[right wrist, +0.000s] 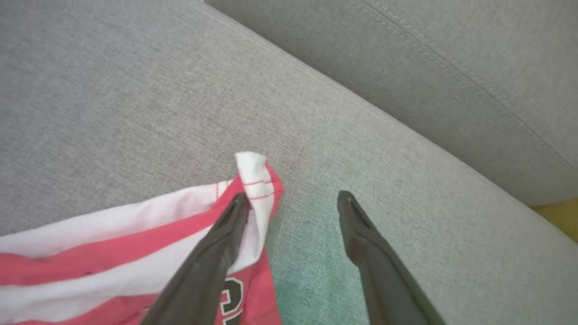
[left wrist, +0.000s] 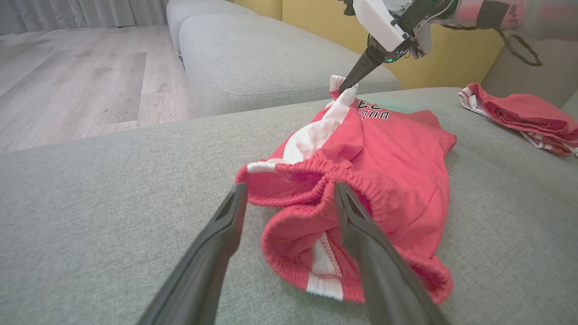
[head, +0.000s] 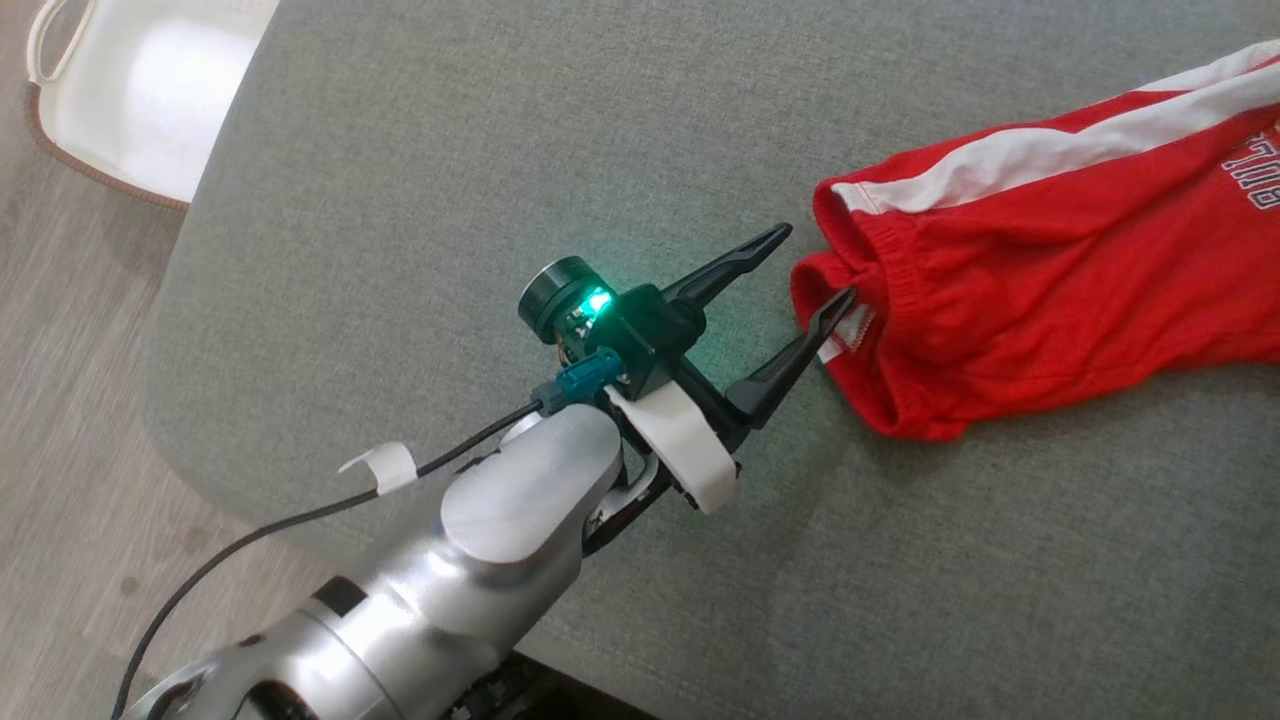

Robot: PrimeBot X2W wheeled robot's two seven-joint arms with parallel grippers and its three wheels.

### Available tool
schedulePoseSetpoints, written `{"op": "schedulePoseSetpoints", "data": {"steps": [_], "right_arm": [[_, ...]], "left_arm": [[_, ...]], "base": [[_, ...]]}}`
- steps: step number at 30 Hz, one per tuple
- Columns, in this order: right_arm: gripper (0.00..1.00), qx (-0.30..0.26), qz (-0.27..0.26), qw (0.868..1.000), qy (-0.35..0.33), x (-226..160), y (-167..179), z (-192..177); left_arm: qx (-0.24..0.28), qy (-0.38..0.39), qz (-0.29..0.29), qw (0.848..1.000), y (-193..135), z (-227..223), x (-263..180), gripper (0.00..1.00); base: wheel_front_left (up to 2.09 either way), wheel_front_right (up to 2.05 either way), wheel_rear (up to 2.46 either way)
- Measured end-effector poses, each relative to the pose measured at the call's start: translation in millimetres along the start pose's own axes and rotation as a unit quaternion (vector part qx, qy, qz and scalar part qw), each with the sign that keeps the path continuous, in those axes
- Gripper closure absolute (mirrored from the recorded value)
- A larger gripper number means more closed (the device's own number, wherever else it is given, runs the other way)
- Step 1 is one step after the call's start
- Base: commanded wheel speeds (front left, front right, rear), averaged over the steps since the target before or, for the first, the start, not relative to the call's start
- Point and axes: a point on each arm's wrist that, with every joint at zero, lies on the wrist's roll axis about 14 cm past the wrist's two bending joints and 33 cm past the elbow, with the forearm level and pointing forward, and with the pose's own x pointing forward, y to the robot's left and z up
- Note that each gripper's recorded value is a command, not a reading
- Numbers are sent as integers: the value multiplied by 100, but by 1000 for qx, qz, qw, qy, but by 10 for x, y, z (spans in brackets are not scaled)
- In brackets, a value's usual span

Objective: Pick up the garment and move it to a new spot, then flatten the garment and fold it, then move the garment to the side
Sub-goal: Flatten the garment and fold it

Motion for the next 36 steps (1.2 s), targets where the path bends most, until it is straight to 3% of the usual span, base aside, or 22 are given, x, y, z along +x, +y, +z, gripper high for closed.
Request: {"op": "schedulePoseSetpoints", "data": {"steps": [5, 11, 14, 20, 27, 32, 36], "right_arm": [[0, 16, 24, 997, -78, -134, 99, 242], [0, 27, 58, 982, -178, -464, 310, 544], [0, 31, 57, 969, -238, -695, 282, 664], [0, 56, 70, 927, -363, -1204, 294, 783], [0, 71, 69, 890, -445, -1525, 349, 396], [0, 80, 45, 880, -466, -1611, 262, -49], [0, 115, 26, 863, -491, -1724, 173, -344]], "left_arm": [[3, -3, 4, 1000, 13, 36, -23, 0], [9, -21, 12, 1000, 20, 150, -84, 0], [7, -29, 29, 999, 87, 176, -175, 0], [-6, -72, 76, 994, 284, 377, -388, 0], [-33, -158, 135, 978, 401, 738, -669, 0], [-40, -206, 153, 966, 377, 926, -829, 0], [-39, -220, 164, 961, 311, 941, -920, 0]], "base": [[0, 0, 0], [0, 0, 0], [0, 0, 0], [0, 0, 0], [0, 0, 0], [0, 0, 0], [0, 0, 0]]}}
